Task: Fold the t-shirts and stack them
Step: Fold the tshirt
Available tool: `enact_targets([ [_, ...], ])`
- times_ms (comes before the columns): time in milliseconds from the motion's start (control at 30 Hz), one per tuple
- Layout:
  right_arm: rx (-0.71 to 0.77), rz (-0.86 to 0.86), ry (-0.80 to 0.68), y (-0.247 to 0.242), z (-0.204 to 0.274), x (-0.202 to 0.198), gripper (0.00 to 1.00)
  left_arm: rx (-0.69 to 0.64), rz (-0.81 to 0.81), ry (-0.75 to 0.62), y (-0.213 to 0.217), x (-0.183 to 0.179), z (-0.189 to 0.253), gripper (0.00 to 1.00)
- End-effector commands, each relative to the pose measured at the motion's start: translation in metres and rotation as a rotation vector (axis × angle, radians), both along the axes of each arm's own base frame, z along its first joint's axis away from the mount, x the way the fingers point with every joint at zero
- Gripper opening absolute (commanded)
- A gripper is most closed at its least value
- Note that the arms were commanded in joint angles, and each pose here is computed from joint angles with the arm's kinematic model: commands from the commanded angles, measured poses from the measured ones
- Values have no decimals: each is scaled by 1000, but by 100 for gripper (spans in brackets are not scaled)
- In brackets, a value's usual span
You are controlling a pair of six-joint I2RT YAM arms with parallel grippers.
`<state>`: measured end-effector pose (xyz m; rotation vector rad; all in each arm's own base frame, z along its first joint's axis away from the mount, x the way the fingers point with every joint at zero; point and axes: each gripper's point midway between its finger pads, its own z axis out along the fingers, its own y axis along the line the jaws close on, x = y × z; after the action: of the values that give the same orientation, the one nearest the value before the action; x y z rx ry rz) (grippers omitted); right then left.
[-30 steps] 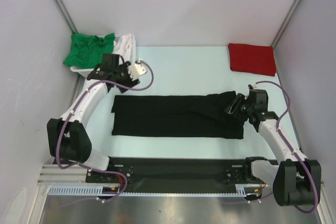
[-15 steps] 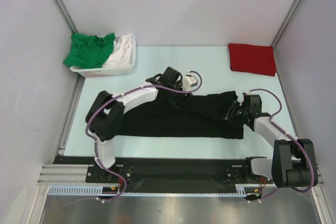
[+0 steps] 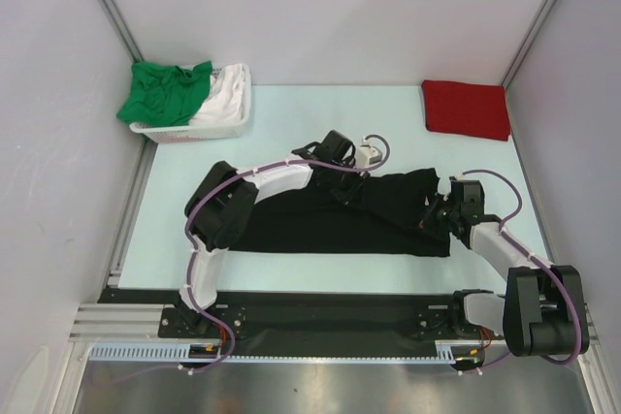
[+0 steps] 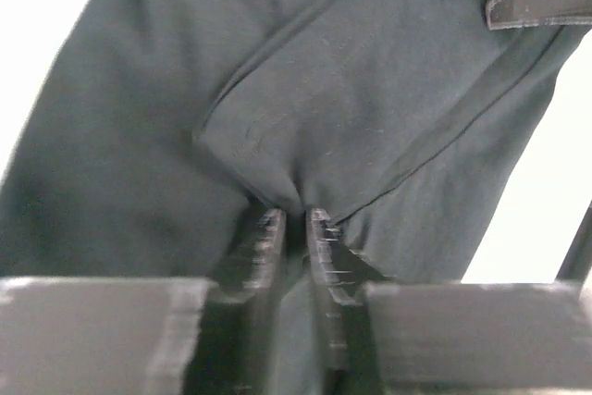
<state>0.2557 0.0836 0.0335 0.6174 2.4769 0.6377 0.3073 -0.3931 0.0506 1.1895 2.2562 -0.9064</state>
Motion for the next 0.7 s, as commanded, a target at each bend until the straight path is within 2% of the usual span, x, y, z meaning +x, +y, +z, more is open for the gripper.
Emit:
enact_targets([
  [0, -5, 3, -33, -1, 9, 5, 0, -48, -41, 0, -18, -8, 10, 15],
  [33, -12, 1, -24, -3, 10, 1, 0, -48, -39, -7, -17, -7, 12, 2],
  [67, -20, -1, -29, -4, 14, 2, 0, -40, -39, -13, -15, -7, 13, 0],
  [267, -63, -5, -40, -8, 36, -15, 0, -51, -56, -146, -2, -4, 43, 0],
  [500, -2, -36, -11, 0, 23, -30, 1, 13, -78, -133, 9, -10, 14, 0],
  [567, 1, -43, -8, 0, 18, -28, 4, 22, -78, -120, 9, -10, 9, 0],
  [667, -3, -51, 25, -2, 10, -29, 19, 44, -84, -100, 11, -12, -2, 0],
])
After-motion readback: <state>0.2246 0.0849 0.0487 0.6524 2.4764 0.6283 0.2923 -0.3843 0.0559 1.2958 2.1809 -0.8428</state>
